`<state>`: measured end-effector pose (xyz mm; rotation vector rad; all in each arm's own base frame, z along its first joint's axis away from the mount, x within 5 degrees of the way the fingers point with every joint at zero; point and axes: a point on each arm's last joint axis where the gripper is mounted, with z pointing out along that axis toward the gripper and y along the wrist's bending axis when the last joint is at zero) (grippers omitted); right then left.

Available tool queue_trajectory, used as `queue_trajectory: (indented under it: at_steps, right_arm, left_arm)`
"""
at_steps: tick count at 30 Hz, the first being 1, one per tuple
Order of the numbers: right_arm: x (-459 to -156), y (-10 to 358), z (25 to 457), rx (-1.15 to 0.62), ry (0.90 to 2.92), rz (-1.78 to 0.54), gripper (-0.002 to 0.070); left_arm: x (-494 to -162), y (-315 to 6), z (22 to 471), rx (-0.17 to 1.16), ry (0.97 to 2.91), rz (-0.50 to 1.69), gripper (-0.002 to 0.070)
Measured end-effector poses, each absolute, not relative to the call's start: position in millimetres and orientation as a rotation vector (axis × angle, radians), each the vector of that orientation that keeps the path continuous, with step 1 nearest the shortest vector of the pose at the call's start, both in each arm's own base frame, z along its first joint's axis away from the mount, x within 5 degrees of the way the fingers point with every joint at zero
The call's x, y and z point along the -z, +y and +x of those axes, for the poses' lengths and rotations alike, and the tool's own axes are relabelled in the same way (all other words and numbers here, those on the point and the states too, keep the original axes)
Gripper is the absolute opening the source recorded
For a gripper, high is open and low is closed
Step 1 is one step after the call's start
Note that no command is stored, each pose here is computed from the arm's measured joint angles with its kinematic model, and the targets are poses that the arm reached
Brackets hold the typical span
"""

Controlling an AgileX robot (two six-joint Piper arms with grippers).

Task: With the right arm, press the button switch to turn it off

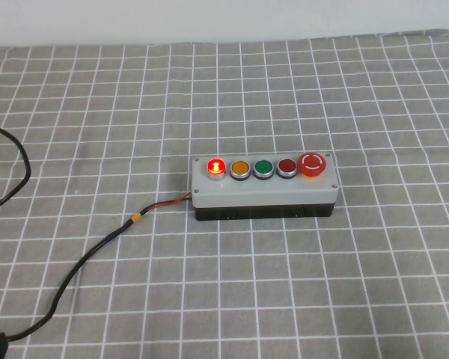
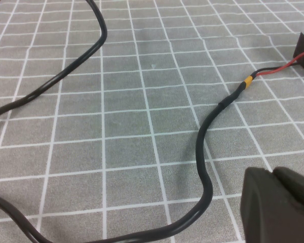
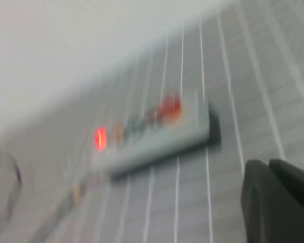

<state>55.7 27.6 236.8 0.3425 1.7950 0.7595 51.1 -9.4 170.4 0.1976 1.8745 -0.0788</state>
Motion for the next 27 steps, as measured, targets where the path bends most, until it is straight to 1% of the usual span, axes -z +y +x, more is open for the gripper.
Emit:
queue_trajectory:
  at_steps: [5, 7, 12, 16, 19, 22, 27]
  right_arm:
    - [-263, 40, 75, -0.727, 2.211, 0.206, -0.0017]
    - [-271, 42, 87, -0.692, 2.338, 0.144, -0.0017]
    - [-287, 47, 131, -0.646, 2.529, 0.004, -0.0017]
    - [-292, 51, 172, -0.62, 2.594, -0.084, -0.0017]
    - [-297, 61, 202, -0.612, 2.618, -0.156, -0.0017]
    - [-299, 84, 227, -0.6, 2.639, -0.286, -0.0017]
    - [-303, 139, 259, -0.521, 2.648, -0.518, -0.0017]
  left_arm:
    - [-170, -9, 51, 0.079, 1.875, 0.198, -0.0003]
    - [-170, -9, 51, 0.079, 1.875, 0.198, -0.0003]
    - [-170, -9, 51, 0.079, 1.875, 0.198, -0.0003]
    - [-170, -9, 51, 0.079, 1.875, 0.198, -0.0003]
    - [-170, -9, 51, 0.079, 1.875, 0.198, -0.0003]
    - [-170, -9, 51, 0.079, 1.875, 0.198, -0.0003]
    - [-170, -9, 51, 0.079, 1.875, 0.198, -0.0003]
